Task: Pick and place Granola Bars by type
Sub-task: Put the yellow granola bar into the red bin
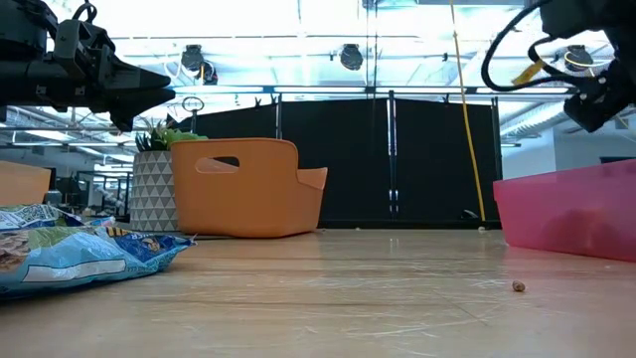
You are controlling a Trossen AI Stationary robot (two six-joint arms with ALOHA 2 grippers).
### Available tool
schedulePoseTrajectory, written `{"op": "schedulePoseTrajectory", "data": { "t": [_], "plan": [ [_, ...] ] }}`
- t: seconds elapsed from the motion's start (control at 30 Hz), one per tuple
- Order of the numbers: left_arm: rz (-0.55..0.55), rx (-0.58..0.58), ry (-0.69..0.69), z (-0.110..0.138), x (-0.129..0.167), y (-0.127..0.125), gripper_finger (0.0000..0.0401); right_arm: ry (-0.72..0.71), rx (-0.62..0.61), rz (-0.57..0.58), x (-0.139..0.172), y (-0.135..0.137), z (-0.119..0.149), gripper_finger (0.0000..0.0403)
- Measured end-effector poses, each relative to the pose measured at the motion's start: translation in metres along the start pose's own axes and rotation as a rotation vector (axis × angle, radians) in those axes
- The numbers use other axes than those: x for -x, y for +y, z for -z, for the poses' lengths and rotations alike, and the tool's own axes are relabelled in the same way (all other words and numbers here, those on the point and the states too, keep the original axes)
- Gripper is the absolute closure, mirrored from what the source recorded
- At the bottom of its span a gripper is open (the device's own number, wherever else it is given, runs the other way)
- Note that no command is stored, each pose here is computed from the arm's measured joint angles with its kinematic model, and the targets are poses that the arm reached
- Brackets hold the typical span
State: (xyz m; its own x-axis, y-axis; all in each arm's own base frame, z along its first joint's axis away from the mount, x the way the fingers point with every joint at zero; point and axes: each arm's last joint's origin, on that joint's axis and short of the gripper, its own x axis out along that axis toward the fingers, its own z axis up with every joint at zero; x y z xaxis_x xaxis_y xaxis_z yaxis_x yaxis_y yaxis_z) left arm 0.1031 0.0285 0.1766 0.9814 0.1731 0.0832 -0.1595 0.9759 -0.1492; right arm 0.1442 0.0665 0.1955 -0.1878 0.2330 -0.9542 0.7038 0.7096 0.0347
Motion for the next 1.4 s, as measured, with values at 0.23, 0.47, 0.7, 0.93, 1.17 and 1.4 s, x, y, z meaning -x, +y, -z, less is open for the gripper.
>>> {"op": "schedulePoseTrajectory", "data": {
  "t": [0.23,0.47,0.7,0.93,1.17,1.4],
  "plan": [
    [0.0,0.0,0.0,0.0,0.0,0.0,0.0247,-0.022,0.019,-0.052,-0.01,0.0,-0.004,0.0403],
    [0.0,0.0,0.0,0.0,0.0,0.0,0.0247,-0.02,0.028,-0.076,-0.021,0.0,-0.006,0.0403],
    [0.0,0.0,0.0,0.0,0.0,0.0,0.0247,-0.013,0.045,-0.096,-0.024,0.0,-0.006,0.0403],
    [0.0,0.0,0.0,0.0,0.0,0.0,0.0247,-0.014,0.052,-0.096,-0.024,0.0,-0.006,0.0403],
    [0.0,0.0,0.0,0.0,0.0,0.0,0.0247,-0.019,0.061,-0.105,-0.024,0.001,-0.007,0.0403],
    [0.0,0.0,0.0,0.0,0.0,0.0,0.0247,0.008,0.102,-0.149,-0.023,0.003,-0.006,0.0364]
  ]
}}
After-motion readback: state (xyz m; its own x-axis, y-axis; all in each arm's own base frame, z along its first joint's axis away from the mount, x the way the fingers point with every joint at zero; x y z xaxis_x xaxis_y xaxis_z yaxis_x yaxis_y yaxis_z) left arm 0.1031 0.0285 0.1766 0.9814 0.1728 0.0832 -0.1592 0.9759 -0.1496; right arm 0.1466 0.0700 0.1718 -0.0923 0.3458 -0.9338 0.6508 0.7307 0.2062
